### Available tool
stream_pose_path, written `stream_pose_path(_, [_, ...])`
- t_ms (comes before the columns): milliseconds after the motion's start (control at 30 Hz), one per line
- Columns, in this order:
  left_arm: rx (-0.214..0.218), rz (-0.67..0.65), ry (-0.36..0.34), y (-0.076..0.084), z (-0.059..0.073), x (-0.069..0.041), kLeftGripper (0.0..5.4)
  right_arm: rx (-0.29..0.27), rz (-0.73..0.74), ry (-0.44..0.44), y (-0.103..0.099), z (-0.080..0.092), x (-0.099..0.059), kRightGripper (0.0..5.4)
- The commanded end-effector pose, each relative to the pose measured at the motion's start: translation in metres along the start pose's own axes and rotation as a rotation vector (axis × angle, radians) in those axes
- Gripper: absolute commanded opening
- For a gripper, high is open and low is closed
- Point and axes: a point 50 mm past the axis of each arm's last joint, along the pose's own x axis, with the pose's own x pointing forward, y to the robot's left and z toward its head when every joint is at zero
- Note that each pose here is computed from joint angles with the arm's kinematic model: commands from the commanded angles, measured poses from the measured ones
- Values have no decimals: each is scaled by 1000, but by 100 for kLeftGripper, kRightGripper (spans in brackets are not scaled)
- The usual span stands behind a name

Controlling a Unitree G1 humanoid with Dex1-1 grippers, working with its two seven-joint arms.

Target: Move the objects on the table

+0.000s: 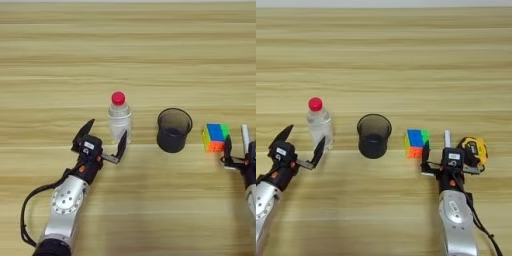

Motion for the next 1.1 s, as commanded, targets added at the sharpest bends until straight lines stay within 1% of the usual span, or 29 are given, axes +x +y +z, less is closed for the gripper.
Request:
stream_pose_path(33, [8, -2, 2, 2, 0, 5, 540, 5, -2, -1, 2, 0, 0, 538])
stream_pose_path(167, [-12, -11, -1, 0, 0, 12, 540, 4, -3, -2, 1, 0, 0, 538])
stream_pose_path(267, [-18, -16, 5, -1, -1, 17, 540, 4, -4, -2, 1, 0, 0, 538])
stream_pose_path(467, [-23, -26, 7, -3, -2, 22, 540, 4, -4, 0, 0, -1, -1, 538])
stream_pose_path(733, [-24, -42, -4, -5, 1, 31, 540, 4, -5, 0, 1, -1, -2, 538])
stream_pose_path(1100, [-46, -51, 24, -6, -3, 43, 540, 6, -5, 0, 2, -1, -3, 538])
